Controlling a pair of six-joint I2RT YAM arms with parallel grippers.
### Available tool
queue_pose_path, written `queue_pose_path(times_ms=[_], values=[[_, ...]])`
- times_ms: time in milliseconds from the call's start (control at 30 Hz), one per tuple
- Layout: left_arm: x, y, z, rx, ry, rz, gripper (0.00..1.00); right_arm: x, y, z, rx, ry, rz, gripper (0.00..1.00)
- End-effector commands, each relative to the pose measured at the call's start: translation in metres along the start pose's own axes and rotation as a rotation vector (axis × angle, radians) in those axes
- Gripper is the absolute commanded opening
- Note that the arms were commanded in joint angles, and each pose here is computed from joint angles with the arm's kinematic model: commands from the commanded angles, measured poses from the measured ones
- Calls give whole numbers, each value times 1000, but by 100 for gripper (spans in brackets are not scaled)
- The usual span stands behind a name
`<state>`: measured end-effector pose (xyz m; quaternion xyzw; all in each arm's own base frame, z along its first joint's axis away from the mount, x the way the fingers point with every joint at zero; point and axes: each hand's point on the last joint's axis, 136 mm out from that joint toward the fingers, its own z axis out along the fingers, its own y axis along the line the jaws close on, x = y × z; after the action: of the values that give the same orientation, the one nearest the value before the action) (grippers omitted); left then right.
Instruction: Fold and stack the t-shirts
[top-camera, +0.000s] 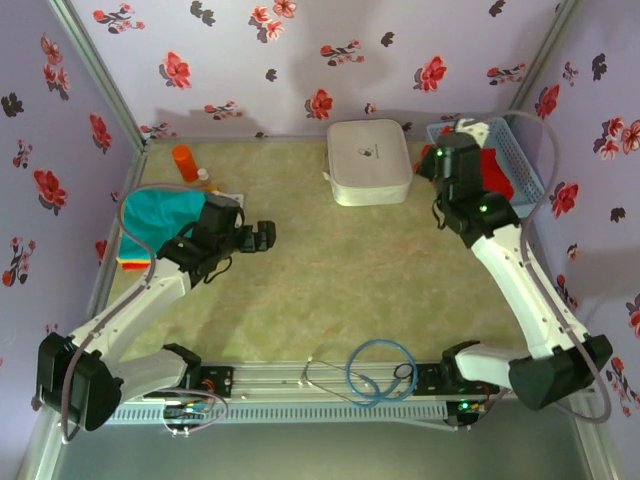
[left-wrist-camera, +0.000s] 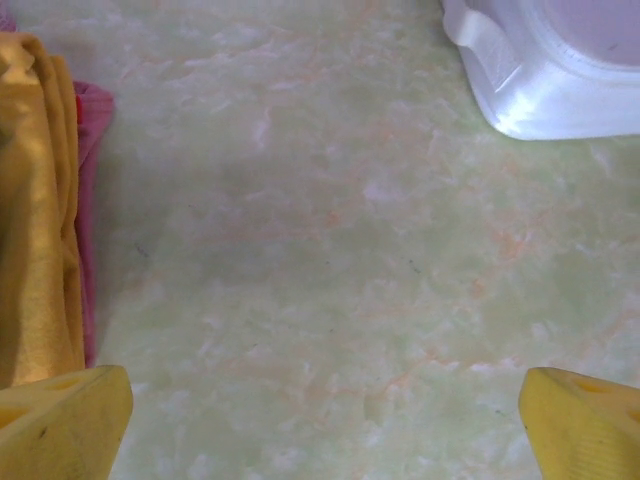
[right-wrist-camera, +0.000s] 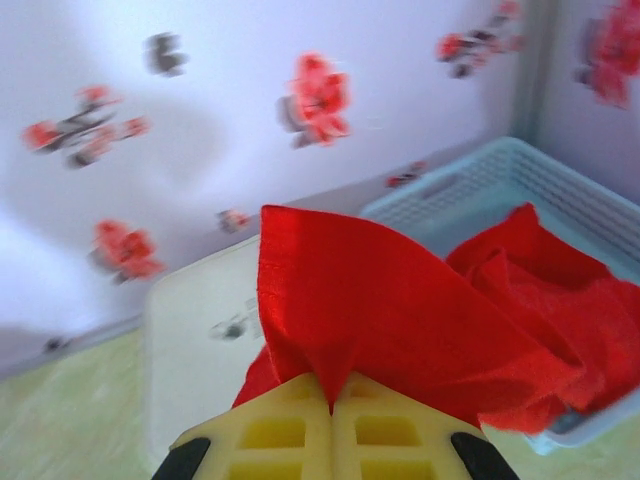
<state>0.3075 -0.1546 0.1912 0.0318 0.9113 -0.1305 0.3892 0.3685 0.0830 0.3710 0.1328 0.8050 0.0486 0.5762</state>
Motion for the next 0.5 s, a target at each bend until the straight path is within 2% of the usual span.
queue_pose_path(times_ms=[0, 133, 333, 467], values=[[-5, -4, -5, 10, 34, -36, 99, -4, 32, -26, -90, -50, -126, 0], [2, 5, 0, -27, 46, -52, 99, 31, 78, -26, -250, 2, -161, 0], [6, 12, 13, -85, 77, -63, 98, 111, 148, -17, -428, 164, -175, 0], [4, 4, 14, -50, 70, -100, 97, 152, 174, -19, -430, 207, -263, 0]])
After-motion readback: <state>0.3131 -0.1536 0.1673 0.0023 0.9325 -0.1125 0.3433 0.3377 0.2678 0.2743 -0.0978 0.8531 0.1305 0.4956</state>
